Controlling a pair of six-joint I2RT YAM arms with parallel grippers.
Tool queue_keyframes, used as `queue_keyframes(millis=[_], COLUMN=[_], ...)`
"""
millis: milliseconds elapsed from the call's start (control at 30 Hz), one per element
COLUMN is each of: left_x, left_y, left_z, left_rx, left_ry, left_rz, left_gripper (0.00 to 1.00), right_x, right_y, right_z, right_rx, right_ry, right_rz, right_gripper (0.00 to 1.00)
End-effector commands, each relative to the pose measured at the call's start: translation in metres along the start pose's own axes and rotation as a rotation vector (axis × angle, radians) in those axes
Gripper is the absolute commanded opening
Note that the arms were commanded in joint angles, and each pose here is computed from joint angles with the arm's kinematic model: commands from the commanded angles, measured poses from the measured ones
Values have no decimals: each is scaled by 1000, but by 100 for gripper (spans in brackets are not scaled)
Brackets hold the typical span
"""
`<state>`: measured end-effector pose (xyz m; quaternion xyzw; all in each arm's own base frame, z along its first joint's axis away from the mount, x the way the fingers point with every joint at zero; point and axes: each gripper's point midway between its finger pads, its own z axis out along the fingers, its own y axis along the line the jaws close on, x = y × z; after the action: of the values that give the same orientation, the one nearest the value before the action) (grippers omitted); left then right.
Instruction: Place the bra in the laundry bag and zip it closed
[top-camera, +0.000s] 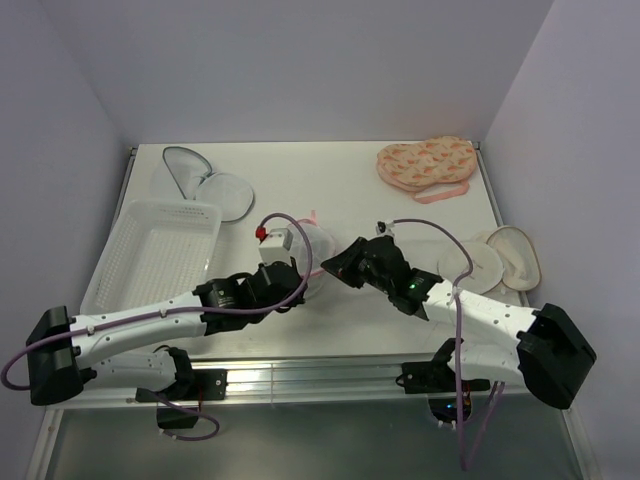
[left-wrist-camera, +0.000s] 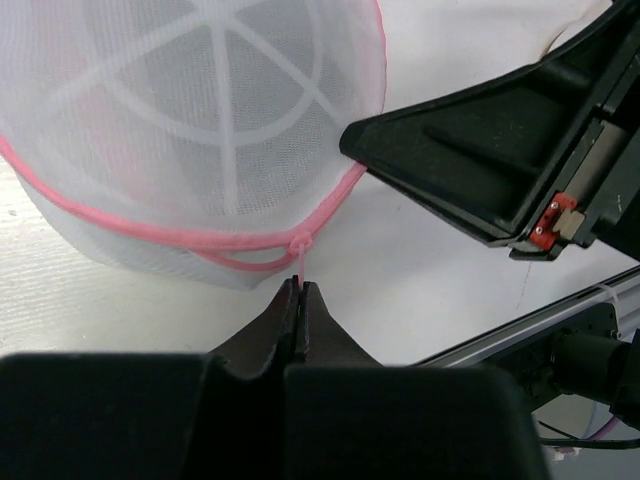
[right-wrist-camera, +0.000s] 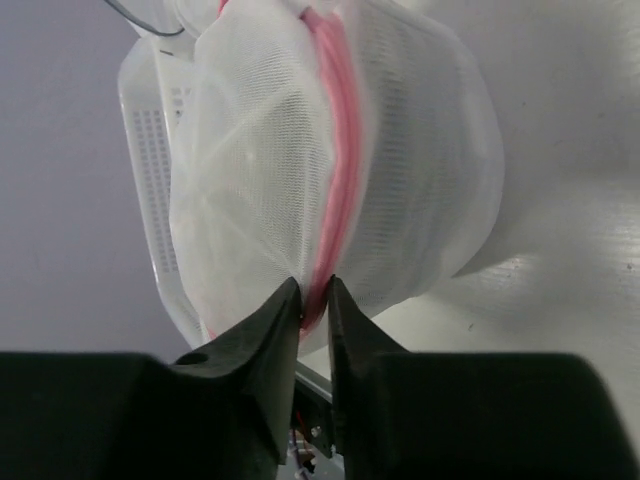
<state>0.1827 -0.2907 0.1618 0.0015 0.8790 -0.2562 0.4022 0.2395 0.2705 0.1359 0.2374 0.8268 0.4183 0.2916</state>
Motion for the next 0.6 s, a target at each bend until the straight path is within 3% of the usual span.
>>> queue_keyframes(millis=[0, 200, 567], left_x=[-2, -2, -29], left_y=[-2, 24, 82], left_z=[-8, -14, -37], left_rx=[26, -65, -227], left_ry=[-10, -23, -77], left_rz=[-28, -28, -59], left_gripper=[0, 0, 0], right_x=[-14, -28, -67], right_y=[10, 2, 6], right_z=[6, 15, 49], right_rx=[-26, -15, -6], right_ry=[-39, -8, 105], right_rz=[-6, -79, -309], right_gripper=[20, 9, 5])
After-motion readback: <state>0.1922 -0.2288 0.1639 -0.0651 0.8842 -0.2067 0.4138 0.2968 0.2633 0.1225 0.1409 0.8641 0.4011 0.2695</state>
